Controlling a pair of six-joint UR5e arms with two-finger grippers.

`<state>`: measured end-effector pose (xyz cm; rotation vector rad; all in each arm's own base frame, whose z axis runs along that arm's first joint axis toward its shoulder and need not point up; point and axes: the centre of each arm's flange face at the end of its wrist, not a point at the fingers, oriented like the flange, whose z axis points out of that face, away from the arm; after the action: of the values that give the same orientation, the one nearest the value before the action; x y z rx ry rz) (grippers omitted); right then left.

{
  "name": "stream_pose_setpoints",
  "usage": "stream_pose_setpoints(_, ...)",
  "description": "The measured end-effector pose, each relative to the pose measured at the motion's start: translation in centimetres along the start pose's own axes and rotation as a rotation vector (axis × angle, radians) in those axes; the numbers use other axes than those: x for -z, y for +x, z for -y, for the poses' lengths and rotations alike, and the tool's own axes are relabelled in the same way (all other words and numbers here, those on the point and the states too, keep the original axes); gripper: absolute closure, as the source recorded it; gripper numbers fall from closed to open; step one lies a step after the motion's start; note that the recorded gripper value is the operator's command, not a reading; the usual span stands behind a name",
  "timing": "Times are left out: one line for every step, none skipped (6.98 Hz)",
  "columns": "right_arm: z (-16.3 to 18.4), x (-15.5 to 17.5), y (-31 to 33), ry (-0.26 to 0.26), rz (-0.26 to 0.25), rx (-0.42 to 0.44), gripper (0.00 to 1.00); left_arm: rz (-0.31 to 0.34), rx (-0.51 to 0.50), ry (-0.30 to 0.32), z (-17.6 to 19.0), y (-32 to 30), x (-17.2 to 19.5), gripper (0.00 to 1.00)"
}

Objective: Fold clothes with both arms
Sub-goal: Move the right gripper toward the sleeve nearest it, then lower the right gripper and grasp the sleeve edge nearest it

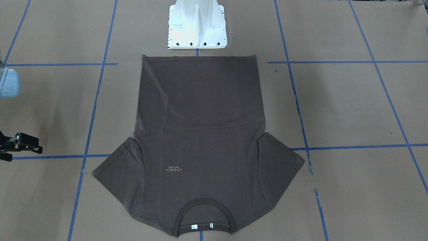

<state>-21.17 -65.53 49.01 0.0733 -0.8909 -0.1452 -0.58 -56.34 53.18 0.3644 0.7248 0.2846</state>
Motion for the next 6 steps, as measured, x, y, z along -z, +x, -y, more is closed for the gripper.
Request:
stream_pose_setpoints(3.3, -0.8, -2.9, 0.028, -0.008, -0.028, 0.0, 0.0, -0.03, 0.034, 0.4, 0.2, 0.1, 0.0)
stream_pose_setpoints(4.7, -2.3, -5.6, 0.074, -0.033, -0.042, 0.0, 0.001, -0.041, 0.055, 0.8, 0.4, 0.3, 0.0)
stream_pose_setpoints(5.0, -3.9, -8.0, 0.116, -0.063, -0.06, 0.0, 0.0, -0.034, 0.065, 1.0, 0.5, 0.5, 0.0)
stream_pose_setpoints(4.9, -5.4, -10.2, 0.133, -0.069, -0.081, 0.0, 0.0, -0.022, 0.067, 1.1, 0.5, 0.5, 0.0)
stream_pose_setpoints(4.3, -6.9, -12.4, 0.128, -0.064, -0.108, 0.0, -0.001, -0.016, 0.066, 1.1, 0.5, 0.4, 0.0)
stream_pose_setpoints(3.8, -8.4, -14.1, 0.12, -0.067, -0.119, 0.01, -0.002, -0.013, 0.065, 1.1, 0.4, 0.3, 0.0)
